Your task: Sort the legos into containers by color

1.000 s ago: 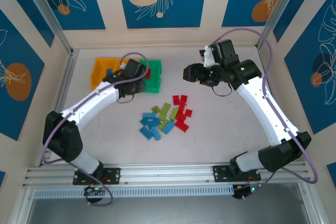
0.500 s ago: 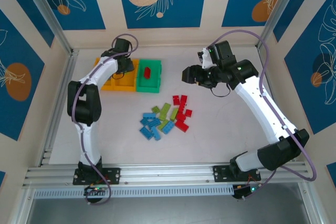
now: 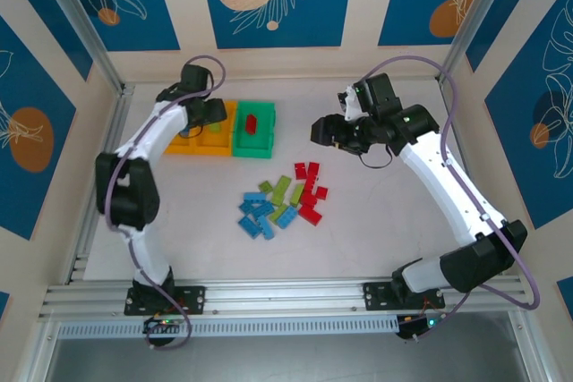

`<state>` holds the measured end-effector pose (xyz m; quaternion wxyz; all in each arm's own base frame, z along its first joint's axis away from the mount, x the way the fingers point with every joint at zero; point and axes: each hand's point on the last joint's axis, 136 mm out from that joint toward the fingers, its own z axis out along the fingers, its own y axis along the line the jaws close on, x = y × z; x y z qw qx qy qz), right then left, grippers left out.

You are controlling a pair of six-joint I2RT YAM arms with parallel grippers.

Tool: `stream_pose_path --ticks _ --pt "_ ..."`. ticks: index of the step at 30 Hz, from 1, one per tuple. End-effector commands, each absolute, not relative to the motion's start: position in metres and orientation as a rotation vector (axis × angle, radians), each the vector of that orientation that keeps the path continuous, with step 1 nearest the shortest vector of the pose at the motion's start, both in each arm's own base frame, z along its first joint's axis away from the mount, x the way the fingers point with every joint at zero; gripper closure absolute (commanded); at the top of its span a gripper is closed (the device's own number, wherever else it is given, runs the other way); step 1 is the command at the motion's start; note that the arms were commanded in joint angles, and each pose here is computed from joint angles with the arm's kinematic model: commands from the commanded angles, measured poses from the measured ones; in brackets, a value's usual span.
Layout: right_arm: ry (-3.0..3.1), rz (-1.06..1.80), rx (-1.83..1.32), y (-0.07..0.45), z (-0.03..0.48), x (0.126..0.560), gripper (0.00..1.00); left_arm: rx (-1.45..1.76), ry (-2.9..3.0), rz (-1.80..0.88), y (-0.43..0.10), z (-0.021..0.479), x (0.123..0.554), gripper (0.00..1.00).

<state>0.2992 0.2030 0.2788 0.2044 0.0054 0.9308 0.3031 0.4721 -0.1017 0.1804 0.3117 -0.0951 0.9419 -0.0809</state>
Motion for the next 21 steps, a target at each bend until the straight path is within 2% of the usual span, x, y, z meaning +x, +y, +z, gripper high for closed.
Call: stream_pose_path --ticks 1,6,12,14,19,21 --pt "2.621 0.808 0.102 0.195 0.262 0.309 0.33 -0.11 2.32 -0.427 -0.135 0.253 0.432 0.36" --pt "2.756 0.704 0.152 0.191 0.211 0.32 0.33 0.23 2.192 -0.506 -0.163 0.297 0.35 0.36" --pt "2.915 0.58 0.156 0.198 0.145 0.329 0.34 0.655 2.06 -0.569 -0.181 0.296 0.266 0.36" --pt "2.95 0.526 0.1 0.205 0.129 0.331 0.34 0.749 2.032 -0.575 -0.183 0.283 0.249 0.35" --pt "3.004 0.313 -0.044 0.228 0.093 0.341 0.52 0.872 1.963 -0.578 -0.183 0.255 0.228 0.26" --pt "2.989 0.193 -0.099 0.231 0.083 0.349 0.54 0.888 1.935 -0.567 -0.183 0.249 0.227 0.23"
